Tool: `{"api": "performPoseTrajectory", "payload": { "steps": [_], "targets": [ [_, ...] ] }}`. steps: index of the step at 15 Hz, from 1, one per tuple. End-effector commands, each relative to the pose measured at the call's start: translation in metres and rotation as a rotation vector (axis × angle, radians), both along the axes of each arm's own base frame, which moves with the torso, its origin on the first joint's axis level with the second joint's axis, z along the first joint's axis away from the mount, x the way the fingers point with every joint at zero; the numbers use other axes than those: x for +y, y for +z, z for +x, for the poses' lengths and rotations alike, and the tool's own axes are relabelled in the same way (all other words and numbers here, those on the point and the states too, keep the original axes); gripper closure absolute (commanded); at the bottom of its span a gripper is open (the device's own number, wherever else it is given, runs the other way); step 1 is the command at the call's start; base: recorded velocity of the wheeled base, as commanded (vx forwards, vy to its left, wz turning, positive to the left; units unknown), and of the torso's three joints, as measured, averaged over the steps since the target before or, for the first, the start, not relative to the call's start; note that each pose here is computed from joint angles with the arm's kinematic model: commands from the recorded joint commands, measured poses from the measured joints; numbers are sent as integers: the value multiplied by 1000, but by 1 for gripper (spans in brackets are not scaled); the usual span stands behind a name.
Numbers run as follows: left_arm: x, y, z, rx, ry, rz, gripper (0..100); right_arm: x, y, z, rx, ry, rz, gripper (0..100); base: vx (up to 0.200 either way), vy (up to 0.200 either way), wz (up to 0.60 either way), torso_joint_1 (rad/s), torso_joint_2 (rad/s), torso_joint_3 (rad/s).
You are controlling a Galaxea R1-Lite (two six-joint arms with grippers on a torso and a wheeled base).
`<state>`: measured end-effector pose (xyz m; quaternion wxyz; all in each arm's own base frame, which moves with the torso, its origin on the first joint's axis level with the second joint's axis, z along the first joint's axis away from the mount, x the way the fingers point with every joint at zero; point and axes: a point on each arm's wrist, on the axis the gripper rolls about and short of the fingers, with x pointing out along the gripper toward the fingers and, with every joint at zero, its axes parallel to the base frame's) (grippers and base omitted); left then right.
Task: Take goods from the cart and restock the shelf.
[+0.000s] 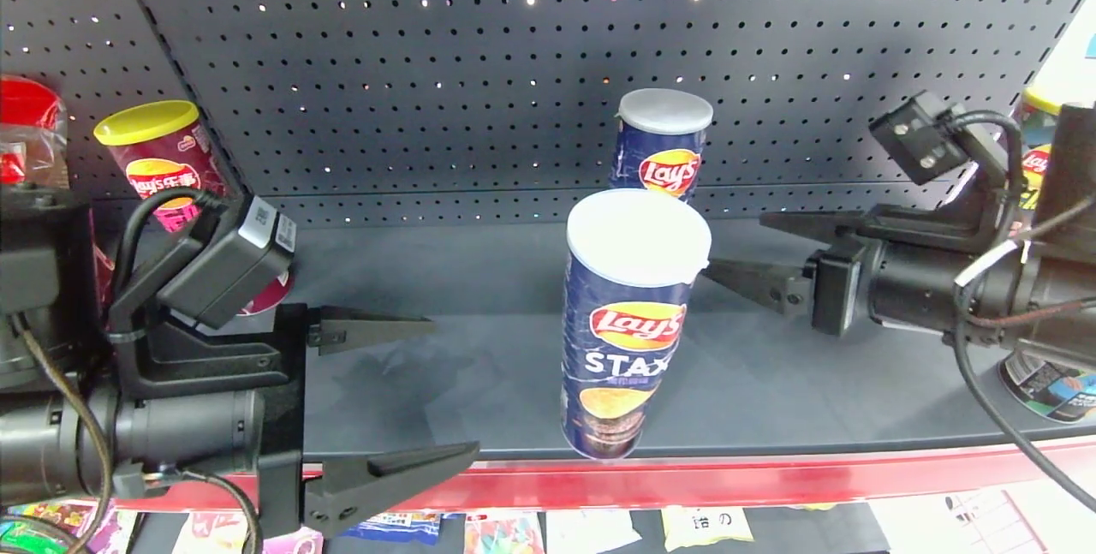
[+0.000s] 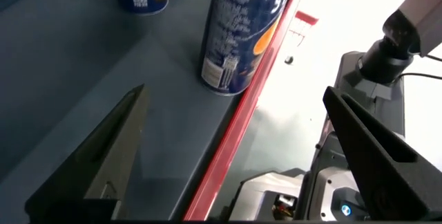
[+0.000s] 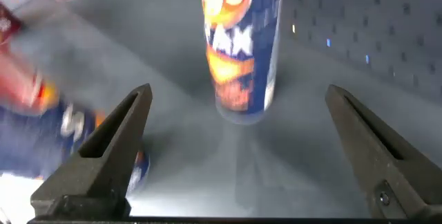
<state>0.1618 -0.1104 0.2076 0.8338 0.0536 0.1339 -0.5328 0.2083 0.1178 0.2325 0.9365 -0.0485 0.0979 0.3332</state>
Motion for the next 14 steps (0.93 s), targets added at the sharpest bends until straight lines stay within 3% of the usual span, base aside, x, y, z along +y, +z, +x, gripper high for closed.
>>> {"api": "performPoseTrajectory", "payload": {
  "steps": [1, 11, 14],
  "targets": [
    [7, -3, -6, 2, 19, 2, 0, -20, 1, -25, -25, -25, 10, 0, 0, 0, 0, 0, 0, 0],
    [15, -13, -11, 16, 80, 29, 0, -77, -21, -137, 39, -36, -24, 0, 0, 0, 0, 0, 0, 0],
    [14, -18, -10, 26, 101, 52, 0, -89, -34, -160, 43, -48, -29, 0, 0, 0, 0, 0, 0, 0]
  ]
}}
